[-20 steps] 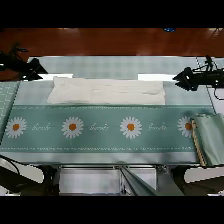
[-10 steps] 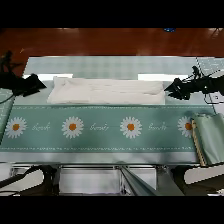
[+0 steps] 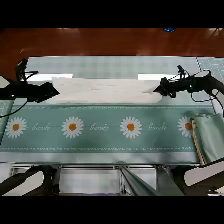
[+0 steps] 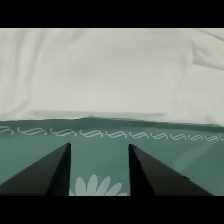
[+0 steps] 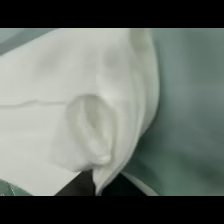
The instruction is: Fold the shirts.
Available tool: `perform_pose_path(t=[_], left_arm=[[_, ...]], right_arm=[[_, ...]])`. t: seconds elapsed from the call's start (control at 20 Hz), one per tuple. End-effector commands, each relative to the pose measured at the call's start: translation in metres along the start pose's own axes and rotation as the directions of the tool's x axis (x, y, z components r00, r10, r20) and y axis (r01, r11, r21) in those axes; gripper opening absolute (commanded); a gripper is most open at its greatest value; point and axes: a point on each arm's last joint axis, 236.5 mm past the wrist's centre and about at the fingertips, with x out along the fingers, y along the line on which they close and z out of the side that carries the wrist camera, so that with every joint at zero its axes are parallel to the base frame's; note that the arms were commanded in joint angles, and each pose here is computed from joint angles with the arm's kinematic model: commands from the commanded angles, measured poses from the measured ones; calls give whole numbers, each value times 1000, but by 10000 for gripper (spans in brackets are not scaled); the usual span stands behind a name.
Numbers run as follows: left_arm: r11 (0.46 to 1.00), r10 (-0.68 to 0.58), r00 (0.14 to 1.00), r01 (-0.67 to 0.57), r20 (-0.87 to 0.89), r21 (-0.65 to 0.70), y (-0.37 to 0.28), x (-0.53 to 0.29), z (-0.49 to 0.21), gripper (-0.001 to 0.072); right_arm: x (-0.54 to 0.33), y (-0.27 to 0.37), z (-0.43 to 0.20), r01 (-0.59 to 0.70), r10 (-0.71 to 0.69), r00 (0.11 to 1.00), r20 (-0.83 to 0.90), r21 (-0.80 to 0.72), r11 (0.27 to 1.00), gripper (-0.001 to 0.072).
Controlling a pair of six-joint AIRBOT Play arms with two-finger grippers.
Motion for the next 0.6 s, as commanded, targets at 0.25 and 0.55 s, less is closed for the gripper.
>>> perform_pose_path(t=[0.25, 0.55], left_arm=[[979, -101, 992, 113, -76, 172, -57, 14, -27, 22], [907, -193, 969, 236, -153, 350, -175, 75, -49, 22]], right_arm=[[-108, 39, -39, 210, -185, 975, 121, -234, 949, 26], [-177, 72, -126, 256, -181, 949, 258, -298, 920, 26]])
